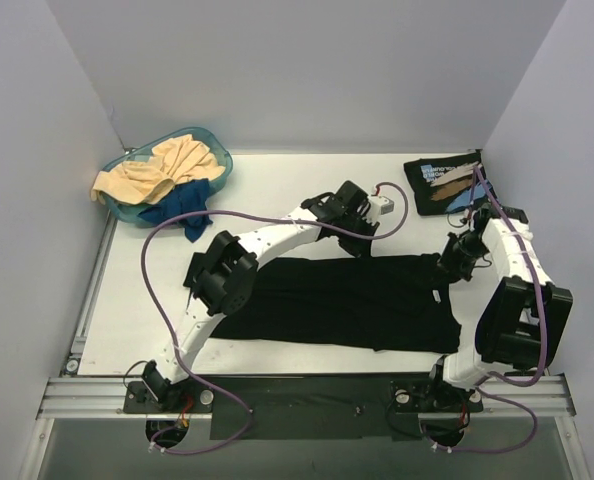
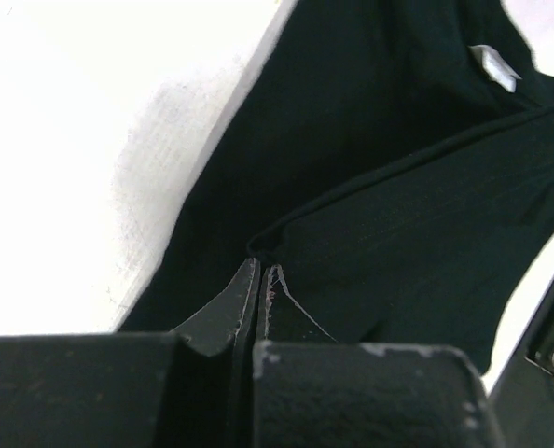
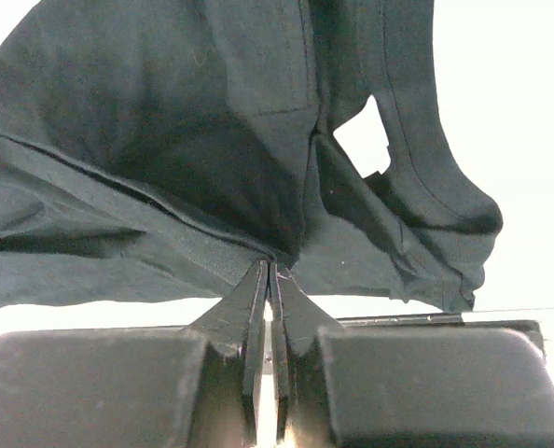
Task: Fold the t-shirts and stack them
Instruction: Fold the other side of the tshirt into a rectangle
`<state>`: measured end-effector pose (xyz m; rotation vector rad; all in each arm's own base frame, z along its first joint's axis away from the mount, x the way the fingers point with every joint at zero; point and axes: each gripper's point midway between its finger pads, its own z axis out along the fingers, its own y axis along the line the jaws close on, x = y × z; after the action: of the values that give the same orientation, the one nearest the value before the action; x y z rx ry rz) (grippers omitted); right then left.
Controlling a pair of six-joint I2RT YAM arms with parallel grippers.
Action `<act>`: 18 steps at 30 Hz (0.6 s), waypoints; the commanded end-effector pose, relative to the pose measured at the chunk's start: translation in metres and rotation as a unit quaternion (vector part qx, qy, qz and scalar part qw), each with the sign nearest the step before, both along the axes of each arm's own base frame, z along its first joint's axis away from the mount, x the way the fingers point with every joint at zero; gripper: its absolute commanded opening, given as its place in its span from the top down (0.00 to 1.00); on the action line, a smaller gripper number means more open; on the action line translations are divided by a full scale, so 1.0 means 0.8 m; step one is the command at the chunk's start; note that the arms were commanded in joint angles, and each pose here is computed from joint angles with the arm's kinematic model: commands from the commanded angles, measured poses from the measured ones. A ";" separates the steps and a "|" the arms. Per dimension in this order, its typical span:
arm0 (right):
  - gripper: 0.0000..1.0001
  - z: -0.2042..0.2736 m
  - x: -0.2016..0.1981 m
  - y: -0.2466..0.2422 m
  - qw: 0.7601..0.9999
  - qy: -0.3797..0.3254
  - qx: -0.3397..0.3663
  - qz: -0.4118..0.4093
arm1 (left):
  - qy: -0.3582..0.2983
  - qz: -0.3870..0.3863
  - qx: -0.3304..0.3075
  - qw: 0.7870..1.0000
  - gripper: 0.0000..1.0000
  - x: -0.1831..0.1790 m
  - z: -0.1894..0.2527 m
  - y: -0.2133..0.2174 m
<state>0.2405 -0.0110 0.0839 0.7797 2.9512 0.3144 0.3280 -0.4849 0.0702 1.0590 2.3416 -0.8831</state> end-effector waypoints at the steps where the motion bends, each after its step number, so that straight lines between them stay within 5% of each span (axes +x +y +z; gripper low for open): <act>1: 1.00 0.035 -0.030 0.007 1.000 0.014 0.005 0.008 | -0.007 -0.018 -0.064 0.998 1.00 -0.010 0.100 0.000; 18: 1.00 0.097 -0.155 0.104 0.992 0.040 0.106 0.058 | 0.037 -0.046 -0.074 0.996 1.00 -0.057 0.131 0.043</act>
<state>0.1541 0.0555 0.1559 0.5778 2.9760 0.5198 0.2934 -0.4550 0.1523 1.0813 2.2995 -1.0697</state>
